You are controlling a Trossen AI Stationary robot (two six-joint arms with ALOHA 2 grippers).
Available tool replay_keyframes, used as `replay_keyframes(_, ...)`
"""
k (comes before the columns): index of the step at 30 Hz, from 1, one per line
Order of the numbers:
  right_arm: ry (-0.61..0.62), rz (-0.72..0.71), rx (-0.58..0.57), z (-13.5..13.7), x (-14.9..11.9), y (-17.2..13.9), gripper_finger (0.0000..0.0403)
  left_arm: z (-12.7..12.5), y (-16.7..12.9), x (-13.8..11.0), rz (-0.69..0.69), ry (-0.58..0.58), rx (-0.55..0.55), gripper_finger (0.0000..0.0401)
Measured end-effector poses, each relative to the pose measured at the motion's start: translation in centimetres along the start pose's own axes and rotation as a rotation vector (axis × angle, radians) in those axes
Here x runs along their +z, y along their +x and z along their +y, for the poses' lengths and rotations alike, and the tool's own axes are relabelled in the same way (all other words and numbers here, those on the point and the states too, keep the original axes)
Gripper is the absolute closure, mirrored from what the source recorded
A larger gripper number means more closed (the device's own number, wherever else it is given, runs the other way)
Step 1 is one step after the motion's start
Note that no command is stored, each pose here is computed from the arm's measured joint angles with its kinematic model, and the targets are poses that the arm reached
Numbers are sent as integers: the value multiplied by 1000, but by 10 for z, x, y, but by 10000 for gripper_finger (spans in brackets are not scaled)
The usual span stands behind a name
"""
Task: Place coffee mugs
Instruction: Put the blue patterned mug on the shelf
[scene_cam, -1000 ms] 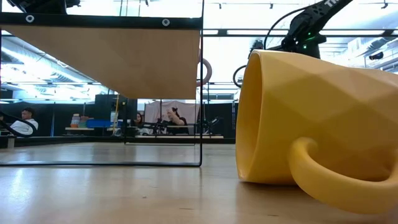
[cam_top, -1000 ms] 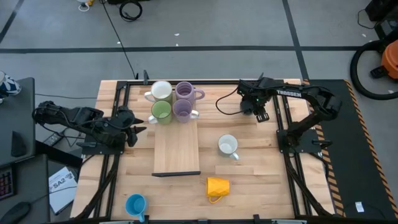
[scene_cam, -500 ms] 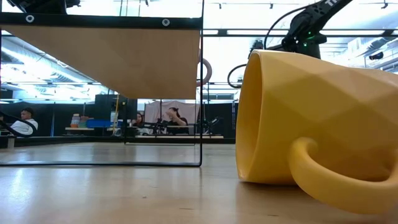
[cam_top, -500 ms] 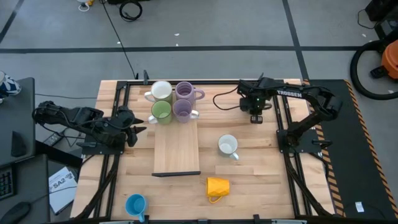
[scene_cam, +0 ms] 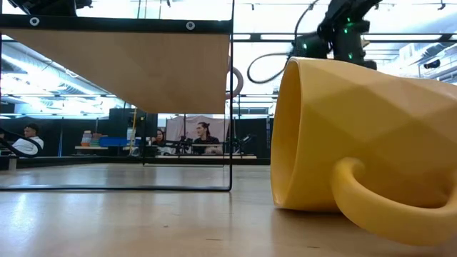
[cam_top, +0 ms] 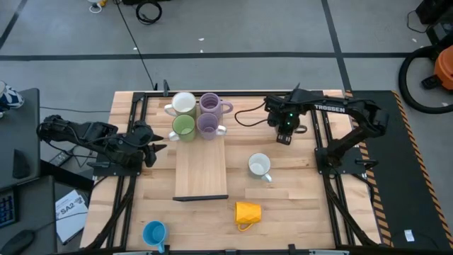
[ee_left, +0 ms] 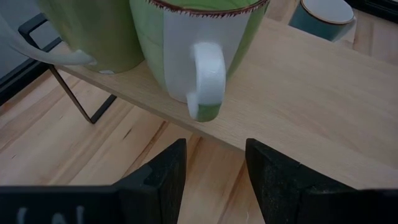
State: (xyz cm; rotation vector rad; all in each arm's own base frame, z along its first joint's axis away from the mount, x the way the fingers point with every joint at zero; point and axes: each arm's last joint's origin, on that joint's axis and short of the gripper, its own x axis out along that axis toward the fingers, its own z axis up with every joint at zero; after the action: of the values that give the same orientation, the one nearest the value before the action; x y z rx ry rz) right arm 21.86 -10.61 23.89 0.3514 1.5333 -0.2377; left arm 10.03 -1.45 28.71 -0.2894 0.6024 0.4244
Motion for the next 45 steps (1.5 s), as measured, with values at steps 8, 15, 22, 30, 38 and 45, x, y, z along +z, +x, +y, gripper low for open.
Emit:
replay_keyframes(8,44,-30,31,36,5,-49,359,0,0,0,0,0,0,229)
replay_keyframes(15,72,-147,68,72,6,-94,359,0,0,0,0,0,0,229)
replay_keyframes(22,62,-216,138,107,4,-125,359,0,0,0,0,0,0,229)
replay_keyframes(30,-46,-191,144,149,25,-135,359,0,0,0,0,0,-1,229)
replay_keyframes(38,-175,-212,151,185,61,-140,359,0,0,0,-1,-1,-1,229)
replay_keyframes(45,-242,-263,159,202,91,-136,359,0,0,0,0,0,-1,229)
